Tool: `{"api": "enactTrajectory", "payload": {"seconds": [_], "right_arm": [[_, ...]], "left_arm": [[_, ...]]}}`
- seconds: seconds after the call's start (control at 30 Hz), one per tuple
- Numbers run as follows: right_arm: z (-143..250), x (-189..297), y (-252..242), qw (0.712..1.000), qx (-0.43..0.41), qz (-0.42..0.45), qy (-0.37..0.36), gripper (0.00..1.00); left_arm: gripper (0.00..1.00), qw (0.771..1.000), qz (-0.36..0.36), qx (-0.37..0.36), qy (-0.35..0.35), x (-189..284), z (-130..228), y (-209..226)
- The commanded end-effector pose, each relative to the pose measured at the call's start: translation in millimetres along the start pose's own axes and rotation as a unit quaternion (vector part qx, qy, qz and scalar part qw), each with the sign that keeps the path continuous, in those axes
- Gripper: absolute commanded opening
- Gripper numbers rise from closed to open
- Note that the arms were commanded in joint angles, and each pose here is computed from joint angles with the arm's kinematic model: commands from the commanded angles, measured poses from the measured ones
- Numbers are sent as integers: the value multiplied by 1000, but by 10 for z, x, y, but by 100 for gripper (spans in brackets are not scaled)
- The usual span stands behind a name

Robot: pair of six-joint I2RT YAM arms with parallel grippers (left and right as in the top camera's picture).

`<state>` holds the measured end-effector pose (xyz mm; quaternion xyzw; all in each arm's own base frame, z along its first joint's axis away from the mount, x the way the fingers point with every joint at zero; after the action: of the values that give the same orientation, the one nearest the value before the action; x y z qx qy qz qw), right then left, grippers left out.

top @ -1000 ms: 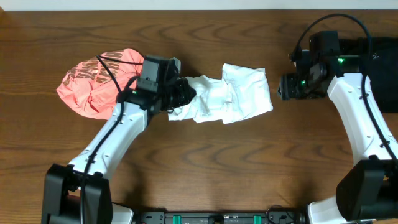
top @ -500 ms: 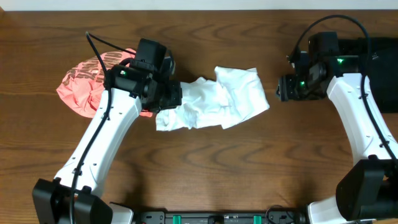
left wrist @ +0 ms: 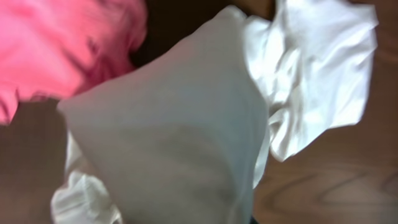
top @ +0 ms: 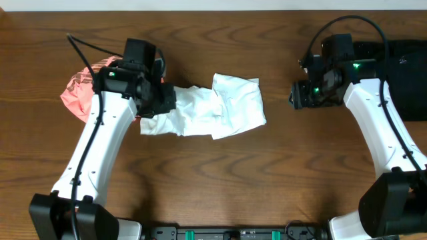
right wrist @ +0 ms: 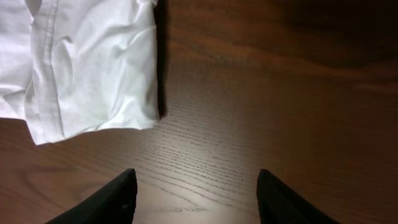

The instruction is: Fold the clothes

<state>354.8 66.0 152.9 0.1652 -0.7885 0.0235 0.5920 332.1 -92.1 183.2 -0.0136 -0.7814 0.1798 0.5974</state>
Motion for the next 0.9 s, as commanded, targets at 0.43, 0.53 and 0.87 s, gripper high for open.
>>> {"api": "enactTrajectory", "payload": {"seconds": [0.43,0.53,0.87], "right_arm": [[14,-59,41,1000,-2,-1,3,62],[55,-101,33,1000,-3,-1,8,62],[163,-200,-64,1000,-18,1,18,62]], "left_arm": [[6,993,69,-97,-18,-616,42,-999],[6,991,70,-112,-4,-858,126,-1129],[6,983,109,-145,-32,-1001,155,-1506]]}}
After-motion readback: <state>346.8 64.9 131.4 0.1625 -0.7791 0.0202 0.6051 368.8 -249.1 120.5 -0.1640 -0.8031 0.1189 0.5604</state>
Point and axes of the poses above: each gripper's point midway between its finger pads, its own x axis back along the fingers, its own y axis along the line the jaws close on, z = x × y, the point moved 2 cm from there along x, back along the fingers, and after that the axes turned 9 degrees about x, right-handed, at the moved point
